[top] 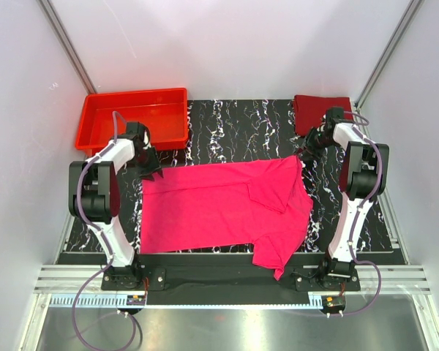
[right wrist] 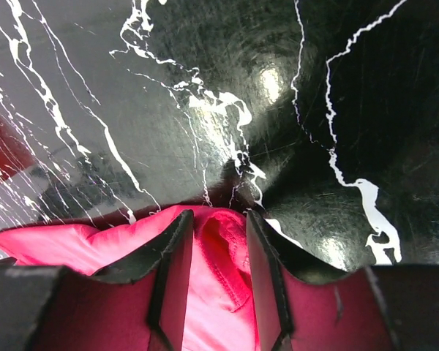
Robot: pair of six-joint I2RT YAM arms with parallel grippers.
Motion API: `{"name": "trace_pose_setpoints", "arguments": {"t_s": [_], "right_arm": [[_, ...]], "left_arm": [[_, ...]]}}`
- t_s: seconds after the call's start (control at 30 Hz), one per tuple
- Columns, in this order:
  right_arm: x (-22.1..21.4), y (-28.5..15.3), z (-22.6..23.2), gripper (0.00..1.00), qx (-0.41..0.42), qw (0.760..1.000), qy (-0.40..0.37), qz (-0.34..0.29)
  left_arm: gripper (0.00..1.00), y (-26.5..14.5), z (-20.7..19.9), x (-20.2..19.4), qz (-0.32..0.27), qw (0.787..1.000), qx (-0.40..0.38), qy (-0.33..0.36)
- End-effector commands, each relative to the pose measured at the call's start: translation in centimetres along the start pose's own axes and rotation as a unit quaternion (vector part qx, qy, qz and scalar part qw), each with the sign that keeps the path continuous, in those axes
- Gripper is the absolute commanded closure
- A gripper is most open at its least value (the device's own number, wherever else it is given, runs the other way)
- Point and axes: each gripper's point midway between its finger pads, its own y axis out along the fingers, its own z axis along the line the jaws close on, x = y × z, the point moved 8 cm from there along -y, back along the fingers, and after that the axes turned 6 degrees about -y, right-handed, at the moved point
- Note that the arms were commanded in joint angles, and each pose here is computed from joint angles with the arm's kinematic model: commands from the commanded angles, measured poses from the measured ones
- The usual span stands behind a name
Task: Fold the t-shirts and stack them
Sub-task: Fold the tshirt
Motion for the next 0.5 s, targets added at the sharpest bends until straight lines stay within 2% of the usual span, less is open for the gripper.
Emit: {"name": "trace_pose_setpoints", "arguments": {"t_s": [0.0, 0.13, 0.17, 0.27, 0.47], "right_arm": [[0.2, 0.1, 0.3, 0.59, 0.013, 1.000, -0.013, -0.002], [0.1, 0.3, -0.1, 0.71, -0.006, 1.000, -0.009, 0.002], [0.1, 0.3, -0.1, 0.80, -0.009, 1.000, -0.005, 0.000], [0.2, 0.3, -0.6, 0.98, -0.030, 1.000, 0.000, -0.009], [0.0, -0.3, -1.8, 1.00, -0.101, 0.993, 0.040, -0.048]], "left_arm": [[0.56, 0.3, 0.5, 0.6, -0.011, 1.000, 0.023, -0.008], [0.56, 1.0, 0.8, 0.7, -0.007, 0.999, 0.040, -0.009], [0.56, 1.2, 0.9, 0.7, -0.007, 0.999, 0.044, -0.009], [0.55, 1.8, 1.2, 0.7, -0.001, 0.998, 0.058, -0.012], [0.55, 2.9, 1.6, 0.2, 0.014, 0.998, 0.066, -0.022]]}}
